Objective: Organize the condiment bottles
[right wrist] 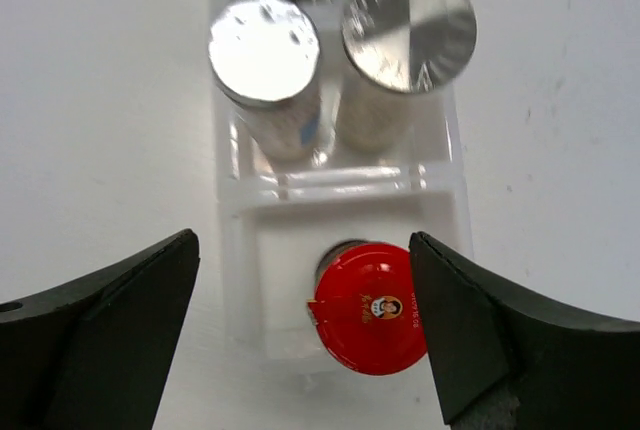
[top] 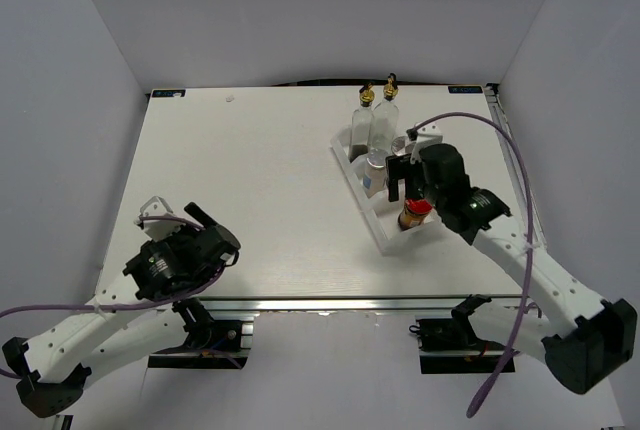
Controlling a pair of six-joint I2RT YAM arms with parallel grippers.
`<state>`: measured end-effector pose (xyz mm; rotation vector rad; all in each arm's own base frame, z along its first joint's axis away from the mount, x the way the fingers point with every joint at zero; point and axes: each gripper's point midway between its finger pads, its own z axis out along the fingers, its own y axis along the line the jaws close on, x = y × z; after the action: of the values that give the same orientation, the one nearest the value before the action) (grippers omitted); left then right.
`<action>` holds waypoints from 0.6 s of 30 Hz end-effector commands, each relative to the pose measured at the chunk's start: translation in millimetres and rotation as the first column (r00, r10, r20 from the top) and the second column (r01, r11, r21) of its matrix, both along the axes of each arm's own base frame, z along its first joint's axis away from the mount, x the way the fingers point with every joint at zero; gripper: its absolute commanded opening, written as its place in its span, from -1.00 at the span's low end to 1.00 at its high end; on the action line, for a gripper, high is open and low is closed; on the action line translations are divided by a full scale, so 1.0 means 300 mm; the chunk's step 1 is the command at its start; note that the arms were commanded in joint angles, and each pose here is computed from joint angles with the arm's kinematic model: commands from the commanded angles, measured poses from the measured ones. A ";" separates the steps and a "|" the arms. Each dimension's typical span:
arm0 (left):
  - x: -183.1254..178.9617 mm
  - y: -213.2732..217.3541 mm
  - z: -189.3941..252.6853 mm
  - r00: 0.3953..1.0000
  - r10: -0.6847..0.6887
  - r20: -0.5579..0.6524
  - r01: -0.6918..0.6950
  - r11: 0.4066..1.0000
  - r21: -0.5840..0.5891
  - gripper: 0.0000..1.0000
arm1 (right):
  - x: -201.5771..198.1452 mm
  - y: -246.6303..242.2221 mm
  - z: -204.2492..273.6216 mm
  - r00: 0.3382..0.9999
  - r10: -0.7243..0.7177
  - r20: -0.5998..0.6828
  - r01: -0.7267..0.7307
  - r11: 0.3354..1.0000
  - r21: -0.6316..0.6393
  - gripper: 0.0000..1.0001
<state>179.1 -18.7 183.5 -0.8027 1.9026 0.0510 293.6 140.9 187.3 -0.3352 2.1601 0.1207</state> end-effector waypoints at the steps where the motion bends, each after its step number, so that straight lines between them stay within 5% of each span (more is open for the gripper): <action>1: -0.011 0.047 0.022 0.998 0.048 0.040 -0.048 0.999 0.007 0.97 | 0.026 0.085 0.215 0.970 0.099 0.220 -0.131 0.982 0.137 0.79; 10: 0.107 -0.056 0.109 0.999 0.015 0.049 -0.020 0.993 0.119 0.96 | 0.026 0.059 0.342 0.935 0.019 0.355 -0.105 0.969 0.225 0.79; 18: 0.297 -0.079 0.019 0.976 -0.058 -0.208 0.081 0.992 0.100 0.97 | 0.039 0.050 0.287 0.944 0.010 0.330 -0.081 0.976 0.200 0.79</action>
<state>242.9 -25.7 183.1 -0.7816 2.0148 0.2726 300.0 155.6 264.8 -0.2834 1.8353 0.2944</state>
